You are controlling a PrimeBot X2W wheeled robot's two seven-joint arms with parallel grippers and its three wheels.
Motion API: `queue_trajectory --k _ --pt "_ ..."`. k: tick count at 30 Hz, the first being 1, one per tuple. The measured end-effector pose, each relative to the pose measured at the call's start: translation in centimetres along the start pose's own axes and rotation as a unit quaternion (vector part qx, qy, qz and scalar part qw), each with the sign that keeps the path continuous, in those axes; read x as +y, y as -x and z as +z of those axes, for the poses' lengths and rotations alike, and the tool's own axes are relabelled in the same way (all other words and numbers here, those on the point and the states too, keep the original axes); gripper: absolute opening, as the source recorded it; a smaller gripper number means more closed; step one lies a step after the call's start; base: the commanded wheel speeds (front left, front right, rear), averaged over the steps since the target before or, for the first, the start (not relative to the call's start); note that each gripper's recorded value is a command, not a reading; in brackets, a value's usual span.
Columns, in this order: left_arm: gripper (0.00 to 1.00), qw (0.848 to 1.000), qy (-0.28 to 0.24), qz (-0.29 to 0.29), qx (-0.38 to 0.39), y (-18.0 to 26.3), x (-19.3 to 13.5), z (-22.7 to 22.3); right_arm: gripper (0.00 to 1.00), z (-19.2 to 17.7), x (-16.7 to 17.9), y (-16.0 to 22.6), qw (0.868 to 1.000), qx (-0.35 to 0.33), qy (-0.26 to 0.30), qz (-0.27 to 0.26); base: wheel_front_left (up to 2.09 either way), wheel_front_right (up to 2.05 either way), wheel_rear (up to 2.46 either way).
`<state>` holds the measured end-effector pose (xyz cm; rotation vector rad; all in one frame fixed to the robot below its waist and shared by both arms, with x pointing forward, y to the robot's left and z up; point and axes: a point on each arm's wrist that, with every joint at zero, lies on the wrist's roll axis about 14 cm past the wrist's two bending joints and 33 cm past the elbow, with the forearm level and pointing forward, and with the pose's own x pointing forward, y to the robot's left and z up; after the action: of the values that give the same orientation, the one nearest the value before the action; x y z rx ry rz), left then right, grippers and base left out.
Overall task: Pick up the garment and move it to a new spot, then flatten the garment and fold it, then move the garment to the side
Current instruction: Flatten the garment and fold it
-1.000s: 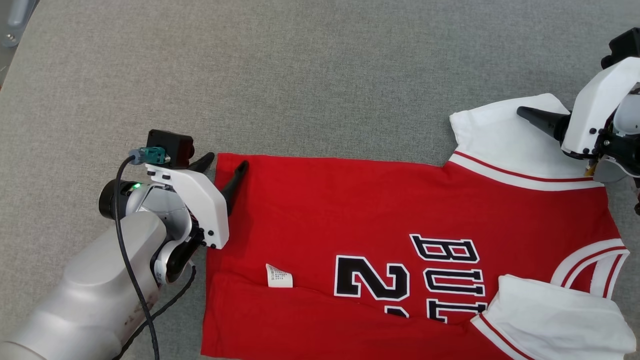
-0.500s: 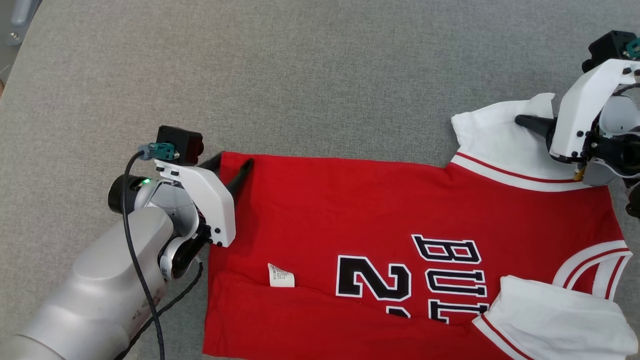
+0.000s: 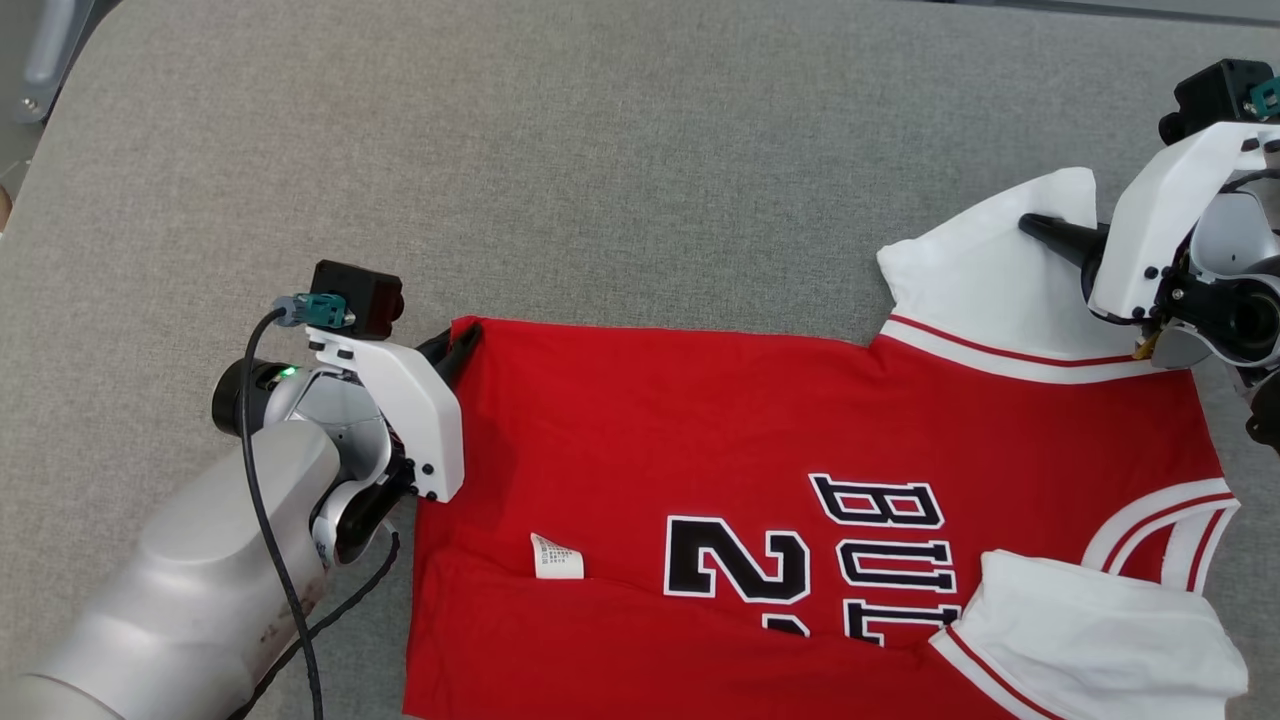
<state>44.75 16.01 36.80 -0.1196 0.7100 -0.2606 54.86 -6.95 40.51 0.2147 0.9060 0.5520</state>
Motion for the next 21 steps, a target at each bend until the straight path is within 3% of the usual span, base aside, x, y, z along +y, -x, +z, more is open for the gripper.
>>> queue_trajectory --k 11,21 --pt "0.0 1.0 -0.008 -0.018 -0.022 1.8 -0.6 0.9 0.0 0.9 1.8 3.2 0.997 -0.068 0.007 0.02 0.0 0.0 0.0" --pt "0.0 0.999 -0.027 -0.012 -0.014 3.4 0.1 0.7 0.0 -0.5 0.4 7.1 0.996 -0.087 -0.002 -0.003 0.0 0.0 0.0"
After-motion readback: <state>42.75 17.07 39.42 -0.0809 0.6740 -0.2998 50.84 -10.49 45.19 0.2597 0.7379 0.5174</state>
